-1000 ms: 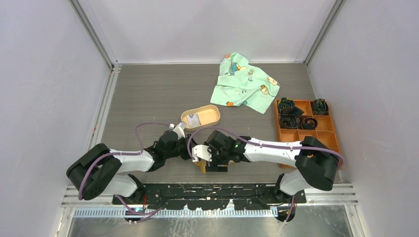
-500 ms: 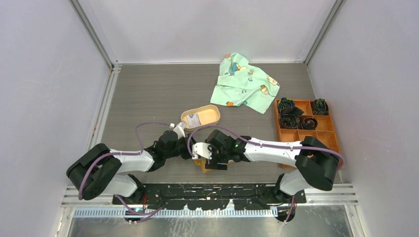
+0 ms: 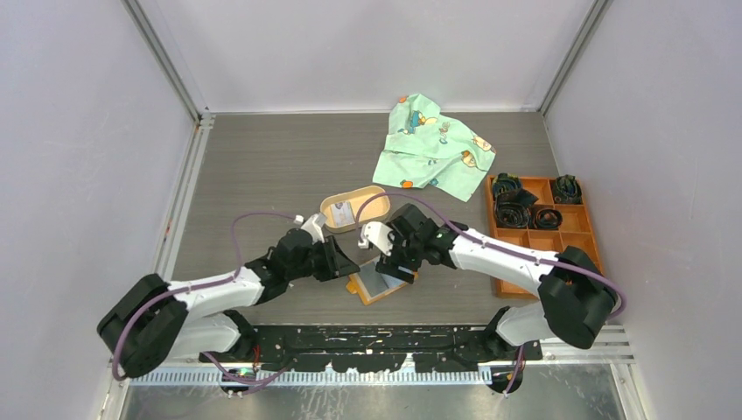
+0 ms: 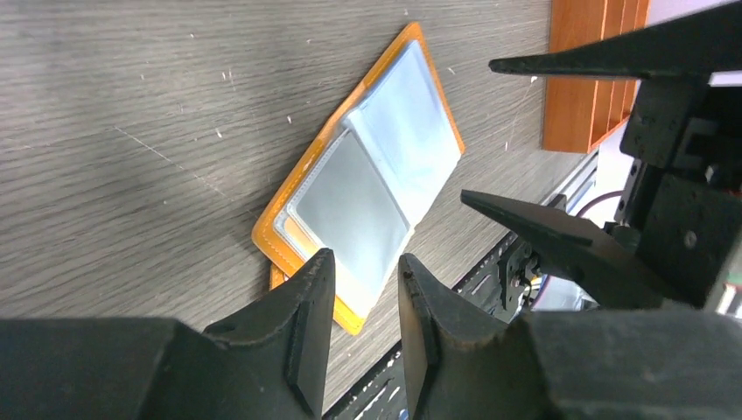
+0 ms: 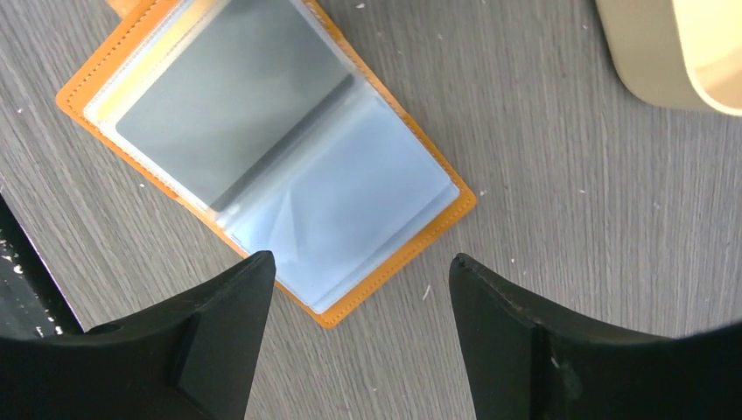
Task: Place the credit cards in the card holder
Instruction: Turn over the card slot in the card holder, then pick up the credit card from the storage box.
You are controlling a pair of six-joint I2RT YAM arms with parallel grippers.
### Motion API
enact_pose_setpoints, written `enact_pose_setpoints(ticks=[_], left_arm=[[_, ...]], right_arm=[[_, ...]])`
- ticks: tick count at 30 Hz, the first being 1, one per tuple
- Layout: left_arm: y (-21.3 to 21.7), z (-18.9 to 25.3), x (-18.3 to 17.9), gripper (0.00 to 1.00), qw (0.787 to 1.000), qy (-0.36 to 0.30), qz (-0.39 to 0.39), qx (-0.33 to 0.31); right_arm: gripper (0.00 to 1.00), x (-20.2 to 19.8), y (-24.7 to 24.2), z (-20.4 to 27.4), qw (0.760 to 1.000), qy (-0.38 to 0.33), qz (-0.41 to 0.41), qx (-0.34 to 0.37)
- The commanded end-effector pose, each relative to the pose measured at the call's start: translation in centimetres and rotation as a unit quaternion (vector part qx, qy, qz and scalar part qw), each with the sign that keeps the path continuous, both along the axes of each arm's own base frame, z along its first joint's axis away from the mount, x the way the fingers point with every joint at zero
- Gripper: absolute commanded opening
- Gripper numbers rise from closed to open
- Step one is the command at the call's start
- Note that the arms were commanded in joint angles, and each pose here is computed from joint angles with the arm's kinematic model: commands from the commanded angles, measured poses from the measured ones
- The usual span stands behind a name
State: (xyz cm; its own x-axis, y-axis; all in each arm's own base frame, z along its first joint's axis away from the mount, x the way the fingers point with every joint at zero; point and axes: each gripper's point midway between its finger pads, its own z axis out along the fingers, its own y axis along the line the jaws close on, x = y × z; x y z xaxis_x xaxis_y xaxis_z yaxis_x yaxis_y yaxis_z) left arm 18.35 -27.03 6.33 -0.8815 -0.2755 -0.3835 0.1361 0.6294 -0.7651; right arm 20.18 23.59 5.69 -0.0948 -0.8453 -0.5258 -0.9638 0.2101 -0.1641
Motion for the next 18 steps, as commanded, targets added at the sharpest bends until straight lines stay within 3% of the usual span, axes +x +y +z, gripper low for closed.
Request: enact_pose_setpoints(ticks=[1, 6, 8, 10, 12, 14, 18], left_arm=[[1.0, 2.6, 1.1, 0.33, 0.998, -0.051, 0.006, 0.027], [1.0, 4.3, 1.0, 0.33, 0.996, -0.088, 0.0, 0.004], [1.3, 4.5, 1.3, 0.33, 0.994, -0.107, 0.002, 0.008], [2.1, 4.8, 1.8, 0.33, 0.991, -0.13, 0.008, 0.027], [3.0, 5.5, 2.4, 0.33, 0.986, -0.159, 0.013, 0.047], [4.2, 6.6, 3.0, 0.34, 0.979, -0.191, 0.023, 0.073], [7.5, 7.4, 4.2, 0.55, 0.961, -0.231, 0.067, 0.138]], right_arm=[[0.78, 0.5, 1.0, 2.9, 0.998, 0.022, -0.013, 0.056], [0.72, -0.7, 2.1, 4.8, 0.984, 0.115, -0.026, 0.131], [0.58, -1.6, 2.8, 5.2, 0.972, 0.168, -0.023, 0.16], [0.33, -1.7, 3.3, 5.4, 0.962, 0.207, -0.037, 0.177], [0.17, -0.6, 3.2, 5.2, 0.954, 0.23, -0.061, 0.181], [0.14, 0.7, 2.3, 5.3, 0.95, 0.239, -0.082, 0.181], [0.15, 3.3, -1.2, 6.4, 0.967, 0.169, -0.096, 0.166]])
